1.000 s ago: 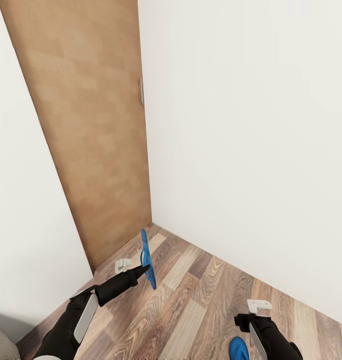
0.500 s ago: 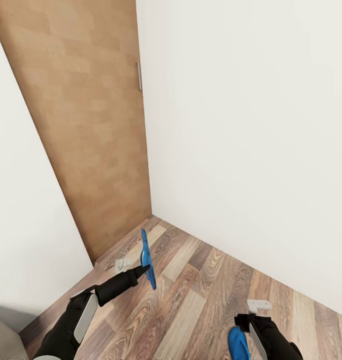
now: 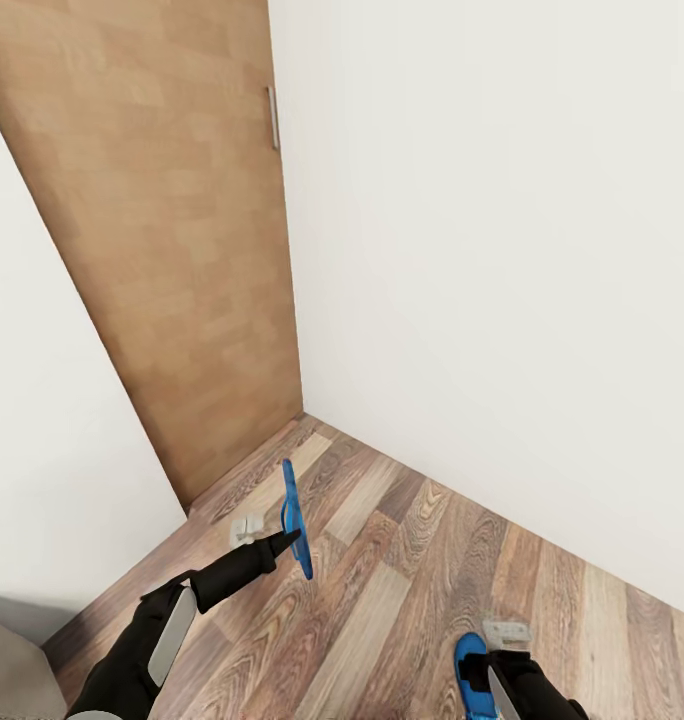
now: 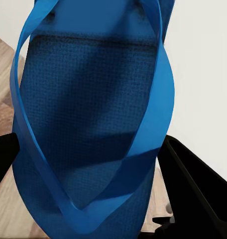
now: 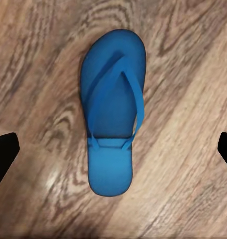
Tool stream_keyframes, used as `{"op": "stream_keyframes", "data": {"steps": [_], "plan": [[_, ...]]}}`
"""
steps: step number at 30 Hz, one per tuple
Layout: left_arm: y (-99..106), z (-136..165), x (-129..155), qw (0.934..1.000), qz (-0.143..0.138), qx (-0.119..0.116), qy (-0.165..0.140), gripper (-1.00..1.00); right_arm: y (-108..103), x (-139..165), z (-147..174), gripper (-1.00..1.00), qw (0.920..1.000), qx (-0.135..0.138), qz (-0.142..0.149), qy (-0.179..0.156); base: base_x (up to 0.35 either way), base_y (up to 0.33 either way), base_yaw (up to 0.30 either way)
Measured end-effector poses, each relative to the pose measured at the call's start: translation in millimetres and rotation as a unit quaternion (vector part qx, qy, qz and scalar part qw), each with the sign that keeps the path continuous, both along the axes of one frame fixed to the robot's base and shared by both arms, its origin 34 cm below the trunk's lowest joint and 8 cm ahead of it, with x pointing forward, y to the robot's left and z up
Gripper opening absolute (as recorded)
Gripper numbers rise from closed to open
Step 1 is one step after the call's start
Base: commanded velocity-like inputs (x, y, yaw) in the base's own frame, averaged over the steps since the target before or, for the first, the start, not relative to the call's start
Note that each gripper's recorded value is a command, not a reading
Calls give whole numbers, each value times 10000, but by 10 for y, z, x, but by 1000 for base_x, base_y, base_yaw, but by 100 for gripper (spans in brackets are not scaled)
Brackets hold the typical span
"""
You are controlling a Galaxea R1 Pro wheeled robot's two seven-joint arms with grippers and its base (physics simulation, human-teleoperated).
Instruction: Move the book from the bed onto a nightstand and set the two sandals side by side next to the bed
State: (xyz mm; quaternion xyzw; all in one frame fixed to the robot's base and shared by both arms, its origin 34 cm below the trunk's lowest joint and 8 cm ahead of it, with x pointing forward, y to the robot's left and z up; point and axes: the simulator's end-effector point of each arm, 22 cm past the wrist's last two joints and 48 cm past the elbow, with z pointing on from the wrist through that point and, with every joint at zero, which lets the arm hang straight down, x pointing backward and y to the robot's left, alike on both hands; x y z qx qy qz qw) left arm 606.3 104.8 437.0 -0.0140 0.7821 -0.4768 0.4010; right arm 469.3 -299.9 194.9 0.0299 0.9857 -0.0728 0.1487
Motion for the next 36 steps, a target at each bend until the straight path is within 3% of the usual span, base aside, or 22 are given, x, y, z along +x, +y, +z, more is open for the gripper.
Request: {"op": "stream_keyframes", "data": {"steps": [36], "plan": [[-1,-800,-156,9973,2,-2,736,-100,34,-529,-590,100,9971,50,9,765,0,0,0]]}}
